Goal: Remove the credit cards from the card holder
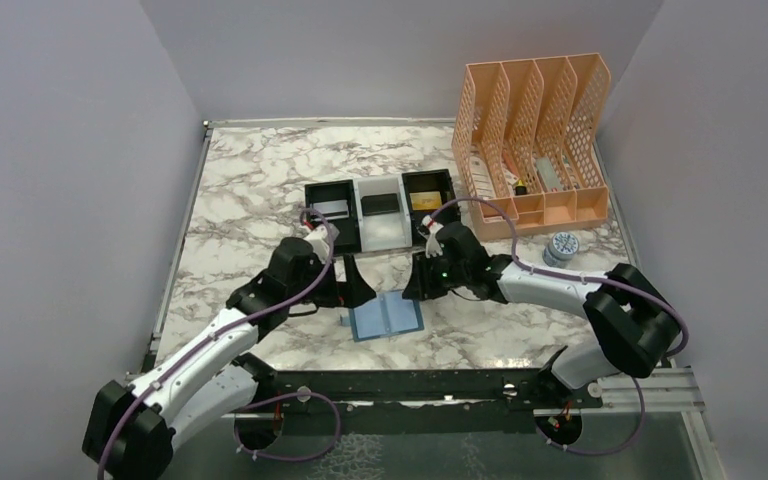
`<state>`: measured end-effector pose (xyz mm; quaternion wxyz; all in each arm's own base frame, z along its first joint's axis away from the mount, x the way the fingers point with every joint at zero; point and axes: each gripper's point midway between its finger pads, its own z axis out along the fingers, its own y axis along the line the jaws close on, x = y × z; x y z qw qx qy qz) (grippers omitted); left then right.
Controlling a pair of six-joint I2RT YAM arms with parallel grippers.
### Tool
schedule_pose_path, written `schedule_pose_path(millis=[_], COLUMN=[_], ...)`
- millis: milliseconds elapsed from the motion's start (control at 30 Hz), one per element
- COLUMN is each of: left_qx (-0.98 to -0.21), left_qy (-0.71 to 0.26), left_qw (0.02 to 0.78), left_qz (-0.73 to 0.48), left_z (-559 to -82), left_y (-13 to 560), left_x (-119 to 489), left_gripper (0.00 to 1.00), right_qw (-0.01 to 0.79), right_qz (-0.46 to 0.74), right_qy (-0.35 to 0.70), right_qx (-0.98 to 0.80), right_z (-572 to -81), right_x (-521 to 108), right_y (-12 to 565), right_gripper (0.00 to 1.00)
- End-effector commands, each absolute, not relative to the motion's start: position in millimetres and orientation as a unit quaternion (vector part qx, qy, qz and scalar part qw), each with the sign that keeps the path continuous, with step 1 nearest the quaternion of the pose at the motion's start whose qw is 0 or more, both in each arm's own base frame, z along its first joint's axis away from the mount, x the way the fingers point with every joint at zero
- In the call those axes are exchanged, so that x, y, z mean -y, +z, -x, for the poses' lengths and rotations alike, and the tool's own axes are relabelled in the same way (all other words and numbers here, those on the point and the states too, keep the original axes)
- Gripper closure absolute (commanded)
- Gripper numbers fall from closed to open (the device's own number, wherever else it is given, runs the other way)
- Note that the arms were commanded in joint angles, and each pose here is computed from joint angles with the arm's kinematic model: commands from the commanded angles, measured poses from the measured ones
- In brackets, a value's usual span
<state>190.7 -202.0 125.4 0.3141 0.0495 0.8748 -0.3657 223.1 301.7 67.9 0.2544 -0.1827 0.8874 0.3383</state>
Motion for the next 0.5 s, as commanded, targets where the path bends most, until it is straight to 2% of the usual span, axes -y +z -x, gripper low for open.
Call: schedule_pose_path(millis=[0,200,467], left_qx=[-0.871,-0.918,-0.941], left_qy=[-0.410,-0.309,-0.247], left_qw=[0.261,0.243,0.228], left_qz=[-0.073,-0.044,-0.032], left_z=[-167,-163,-157], left_y=[120,72,42], left_x=[239,232,210], left_gripper=[0.11,0.21,0.34], right_qw=[0.179,0.162,0.137], right_qz=[0.109,0.077,0.089], right_qy=[0.382,0.344,0.356], right_qx=[-0.900,-0.922,-0.920], right_z=[-191,-189,-184], right_x=[-301,-288,-294], right_y=[60,38,30], right_gripper=[0.71,0.74,0.79])
